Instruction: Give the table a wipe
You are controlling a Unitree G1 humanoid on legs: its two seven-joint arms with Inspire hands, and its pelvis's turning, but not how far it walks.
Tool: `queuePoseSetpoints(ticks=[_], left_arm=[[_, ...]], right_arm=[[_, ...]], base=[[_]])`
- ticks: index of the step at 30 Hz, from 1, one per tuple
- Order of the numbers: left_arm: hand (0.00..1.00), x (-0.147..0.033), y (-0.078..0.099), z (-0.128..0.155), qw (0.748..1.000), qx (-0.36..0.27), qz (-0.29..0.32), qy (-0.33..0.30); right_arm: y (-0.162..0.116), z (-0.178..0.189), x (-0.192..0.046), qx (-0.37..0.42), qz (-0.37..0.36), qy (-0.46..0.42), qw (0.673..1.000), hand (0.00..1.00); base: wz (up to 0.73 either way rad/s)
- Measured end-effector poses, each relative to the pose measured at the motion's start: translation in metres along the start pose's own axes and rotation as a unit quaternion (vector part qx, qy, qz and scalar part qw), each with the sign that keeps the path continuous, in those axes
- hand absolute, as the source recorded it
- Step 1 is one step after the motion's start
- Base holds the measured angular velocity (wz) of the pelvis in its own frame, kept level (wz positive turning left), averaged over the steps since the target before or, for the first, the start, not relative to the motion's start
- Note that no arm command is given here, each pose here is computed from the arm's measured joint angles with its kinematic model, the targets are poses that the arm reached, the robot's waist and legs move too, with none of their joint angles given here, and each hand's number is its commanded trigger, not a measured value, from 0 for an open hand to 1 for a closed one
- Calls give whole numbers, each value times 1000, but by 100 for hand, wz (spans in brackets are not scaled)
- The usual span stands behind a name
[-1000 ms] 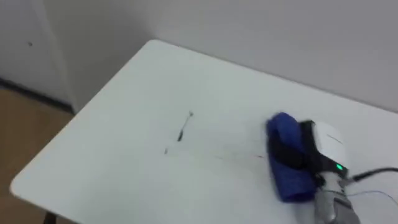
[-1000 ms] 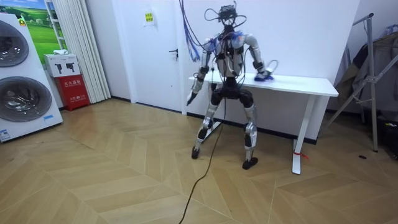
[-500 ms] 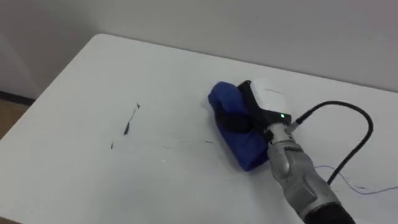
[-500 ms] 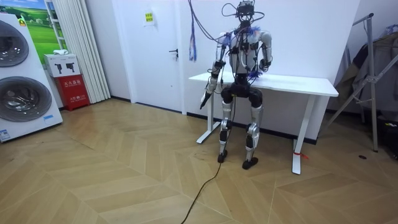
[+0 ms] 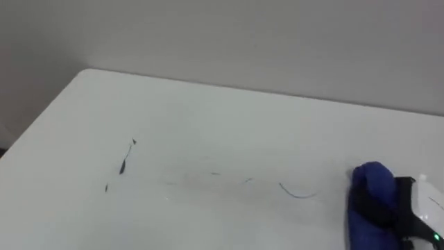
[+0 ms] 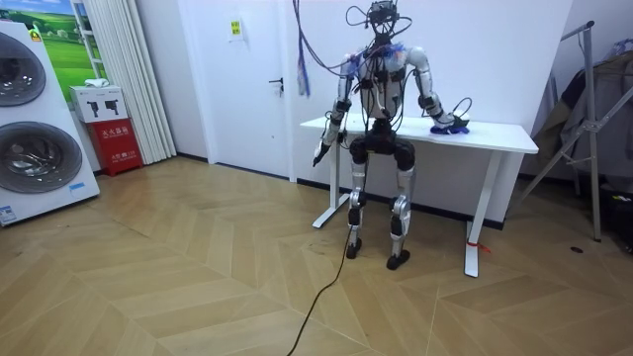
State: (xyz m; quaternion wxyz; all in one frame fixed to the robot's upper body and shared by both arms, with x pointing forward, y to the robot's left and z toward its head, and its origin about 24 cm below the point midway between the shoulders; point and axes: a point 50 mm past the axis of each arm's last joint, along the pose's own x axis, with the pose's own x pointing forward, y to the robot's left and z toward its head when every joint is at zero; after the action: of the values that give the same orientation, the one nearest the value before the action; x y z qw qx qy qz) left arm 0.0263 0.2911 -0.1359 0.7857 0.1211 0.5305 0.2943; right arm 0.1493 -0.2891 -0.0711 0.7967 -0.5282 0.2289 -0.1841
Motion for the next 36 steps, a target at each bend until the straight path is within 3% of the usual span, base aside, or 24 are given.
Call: queuePoseSetpoints(ticks=[4,9,12,17,23,26,32,36], left_arm=[[0,-1,-13,4,1000,19,-20,-3],[0,-1,-39,25,998,39,-53,-23],[0,-3,-39,21,997,41,-61,-20],[0,-7,-34,0,998,39,-55,12],[0,-2,4,-10,999,24,9,24],[0,-2,8,-8,999,21,19,20],[0,-2,-8,7,1000,25,-5,-9],[0,-5,-25,14,998,42,-30,-23]], right_arm=[[4,41,12,-17,30,-38,999,100],[11,177,5,-49,79,-269,959,100],[12,203,-1,-59,88,-325,940,100],[18,176,-3,-43,73,-313,946,100],[17,71,-17,-42,31,-189,981,100],[15,37,-16,-42,19,-122,992,100],[18,42,-7,-29,29,-104,994,100],[20,76,-4,-41,51,-121,990,100]], base=[[-35],[-9],[40],[16],[15],[-3],[-5],[-18]])
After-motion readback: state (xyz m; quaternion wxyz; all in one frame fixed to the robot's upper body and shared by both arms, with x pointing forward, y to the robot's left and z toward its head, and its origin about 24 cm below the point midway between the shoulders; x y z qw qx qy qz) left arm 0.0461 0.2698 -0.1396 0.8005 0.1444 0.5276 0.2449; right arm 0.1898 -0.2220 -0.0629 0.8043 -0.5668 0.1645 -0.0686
